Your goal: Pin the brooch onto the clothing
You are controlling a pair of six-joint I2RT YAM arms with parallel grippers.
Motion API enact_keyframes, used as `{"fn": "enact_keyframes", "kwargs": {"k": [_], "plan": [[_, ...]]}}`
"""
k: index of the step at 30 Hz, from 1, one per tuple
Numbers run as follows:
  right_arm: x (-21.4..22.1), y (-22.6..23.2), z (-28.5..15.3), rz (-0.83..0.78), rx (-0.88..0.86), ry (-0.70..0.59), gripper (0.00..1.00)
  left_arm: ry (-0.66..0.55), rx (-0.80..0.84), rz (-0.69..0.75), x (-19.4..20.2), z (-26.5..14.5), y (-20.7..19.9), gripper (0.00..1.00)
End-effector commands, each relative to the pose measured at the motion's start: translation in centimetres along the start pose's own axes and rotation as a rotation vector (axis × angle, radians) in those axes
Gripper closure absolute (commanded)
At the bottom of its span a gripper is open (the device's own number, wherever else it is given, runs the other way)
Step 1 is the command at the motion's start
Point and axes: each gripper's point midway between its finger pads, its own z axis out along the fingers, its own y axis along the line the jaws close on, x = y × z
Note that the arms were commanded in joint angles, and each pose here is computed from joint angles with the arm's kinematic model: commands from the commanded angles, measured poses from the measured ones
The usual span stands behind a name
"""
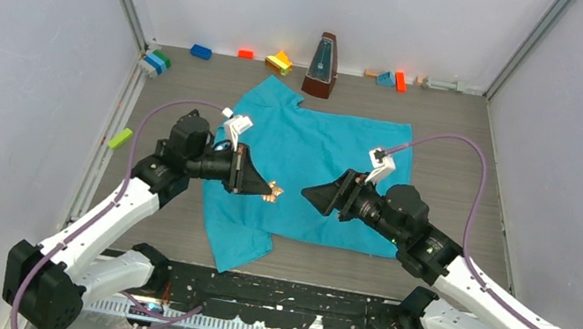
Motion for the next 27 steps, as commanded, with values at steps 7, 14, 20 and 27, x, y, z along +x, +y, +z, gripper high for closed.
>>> {"fn": "enact_keyframes", "kwargs": {"k": [7,14,20,27], "plan": [[1.1,-11.0,-1.8,0.005,0.576,-0.006,0.32,-0.138,-0.173,-0.254,-0.3,-1.7,4.7,1.0],[4.6,-17.3,-3.1,-0.018,0.85,0.095,0.4,-0.191,-0.249,-0.324,0.4,-2.8,7.4,1.0],[6.5,-20.4,-3.9,-0.025,0.957,0.126,0.37,-0.206,-0.278,-0.35,1.4,-3.0,8.1,1.0],[8.7,-22.8,-4.5,0.08,0.978,0.131,0.27,-0.211,-0.289,-0.36,1.9,-3.1,8.3,1.0]]}}
